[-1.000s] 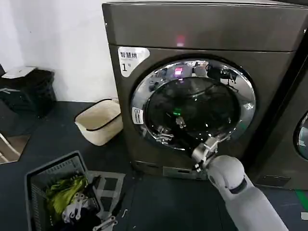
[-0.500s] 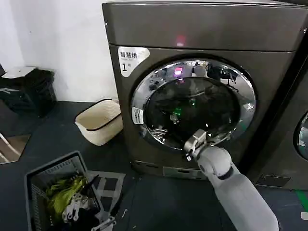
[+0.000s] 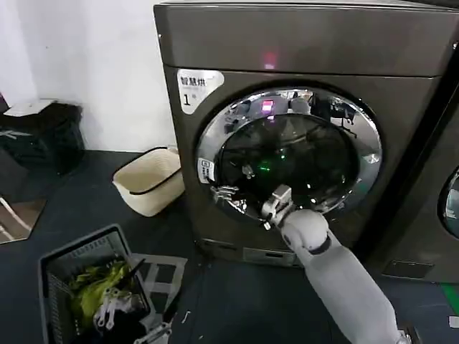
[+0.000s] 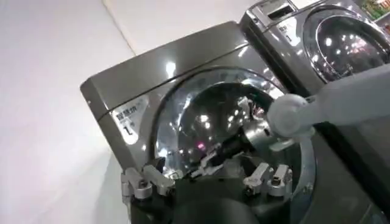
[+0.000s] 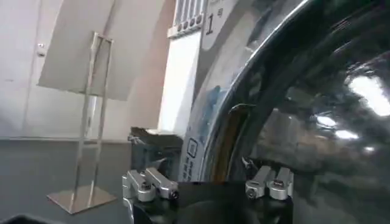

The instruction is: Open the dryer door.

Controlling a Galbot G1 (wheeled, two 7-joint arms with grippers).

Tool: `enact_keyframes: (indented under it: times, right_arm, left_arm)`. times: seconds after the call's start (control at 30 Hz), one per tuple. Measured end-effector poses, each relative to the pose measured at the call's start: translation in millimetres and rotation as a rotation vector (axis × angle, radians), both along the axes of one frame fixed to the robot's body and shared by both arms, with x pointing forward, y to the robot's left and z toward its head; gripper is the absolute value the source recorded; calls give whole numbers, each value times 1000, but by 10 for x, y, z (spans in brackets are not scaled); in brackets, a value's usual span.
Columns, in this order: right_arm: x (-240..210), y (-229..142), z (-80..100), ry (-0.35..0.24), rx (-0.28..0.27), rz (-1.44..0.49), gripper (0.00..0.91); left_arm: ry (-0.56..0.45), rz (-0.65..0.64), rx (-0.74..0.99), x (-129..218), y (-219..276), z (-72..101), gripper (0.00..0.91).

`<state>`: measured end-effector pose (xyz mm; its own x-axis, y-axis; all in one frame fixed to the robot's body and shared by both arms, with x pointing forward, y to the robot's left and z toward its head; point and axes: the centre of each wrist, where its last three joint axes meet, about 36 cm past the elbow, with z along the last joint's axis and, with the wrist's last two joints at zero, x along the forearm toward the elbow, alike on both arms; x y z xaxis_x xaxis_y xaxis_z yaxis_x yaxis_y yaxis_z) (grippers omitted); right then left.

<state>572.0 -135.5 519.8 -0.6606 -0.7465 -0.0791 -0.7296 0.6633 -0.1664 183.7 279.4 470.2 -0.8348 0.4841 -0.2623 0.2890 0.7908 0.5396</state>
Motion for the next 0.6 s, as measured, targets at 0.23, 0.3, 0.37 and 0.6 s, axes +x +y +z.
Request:
enact_keyframes:
  times: [0.23,0.3,0.37,0.6]
  right_arm:
    - [61,90,2,5,-9,20,907]
    - [73,102,4,5,-12,28,907]
    - [78,112,8,6,-16,35,907]
    - [52,81,4,9,-30,70,907]
  left_arm:
    - [0,5,-3,0,-1,-9,907]
    - [1,6,-4,3,0,-17,907]
    - [2,7,-5,5,1,-23,907]
    - [3,11,-8,9,2,-40,907]
